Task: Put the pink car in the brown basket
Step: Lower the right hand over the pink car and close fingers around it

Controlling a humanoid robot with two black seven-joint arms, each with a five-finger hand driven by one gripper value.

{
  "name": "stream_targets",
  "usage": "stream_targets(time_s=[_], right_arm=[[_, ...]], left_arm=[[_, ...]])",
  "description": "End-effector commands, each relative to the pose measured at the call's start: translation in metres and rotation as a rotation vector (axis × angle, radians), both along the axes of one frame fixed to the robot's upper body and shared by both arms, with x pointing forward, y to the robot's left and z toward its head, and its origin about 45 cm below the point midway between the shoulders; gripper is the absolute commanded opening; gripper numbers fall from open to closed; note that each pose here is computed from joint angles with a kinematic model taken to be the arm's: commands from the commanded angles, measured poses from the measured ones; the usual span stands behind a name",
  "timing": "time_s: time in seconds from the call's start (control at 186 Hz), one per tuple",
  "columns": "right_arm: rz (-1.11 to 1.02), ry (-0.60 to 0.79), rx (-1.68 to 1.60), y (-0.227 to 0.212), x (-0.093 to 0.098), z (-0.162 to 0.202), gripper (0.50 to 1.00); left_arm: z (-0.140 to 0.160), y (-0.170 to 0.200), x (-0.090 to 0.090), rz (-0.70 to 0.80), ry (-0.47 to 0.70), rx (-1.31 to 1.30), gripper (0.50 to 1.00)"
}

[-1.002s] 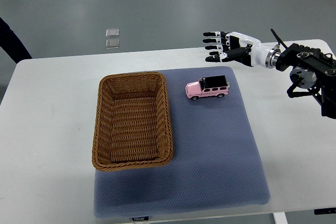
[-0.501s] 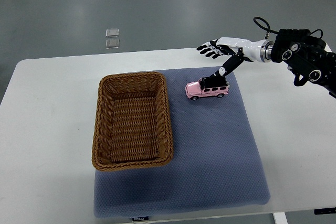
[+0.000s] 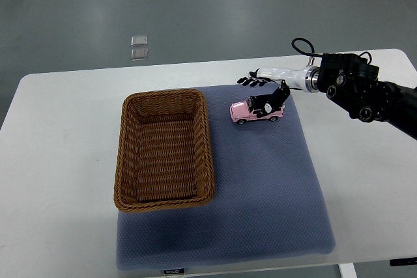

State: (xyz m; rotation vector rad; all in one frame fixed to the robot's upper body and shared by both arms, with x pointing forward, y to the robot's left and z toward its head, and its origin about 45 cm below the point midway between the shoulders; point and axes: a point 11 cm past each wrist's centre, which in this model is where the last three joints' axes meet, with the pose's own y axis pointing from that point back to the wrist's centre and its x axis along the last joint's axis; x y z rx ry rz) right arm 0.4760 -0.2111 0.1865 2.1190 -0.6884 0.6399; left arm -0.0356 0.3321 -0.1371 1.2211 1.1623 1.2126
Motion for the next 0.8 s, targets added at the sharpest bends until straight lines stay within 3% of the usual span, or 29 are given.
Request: stream_targets(time_s=[0.0,0.237,0.345,0.517,0.63,0.792], right_arm=[[0.007,-0.014,-0.023,0.002,-0.001,-0.004,0.909],[0.018,-0.038,-0.072,-0.001,-0.003,-0.011,0.891],[0.019,-0.038,-0.074,-0.001,-0.003,-0.011,0.856],[0.022,-0.036,-0.083,-0.002,-0.004,-0.012,0.75],[0.034,-0.032,-0.102,-0.003,-0.006,-0.015,0.648],[0.035,-0.031,-0.104,-0.004,-0.006,-0.016,0.607]], left_arm=[[0.0,0.0,0.0,0.0,0.0,0.0,1.0],[0.0,0.0,-0.001,0.0,0.001,0.0,1.0],[0.0,0.0,0.0,0.0,0.0,0.001,1.0],[0.0,0.0,0.0,0.0,0.0,0.0,1.0],[0.0,0.0,0.0,0.0,0.0,0.0,1.0],[0.0,0.0,0.0,0.0,0.0,0.0,1.0]])
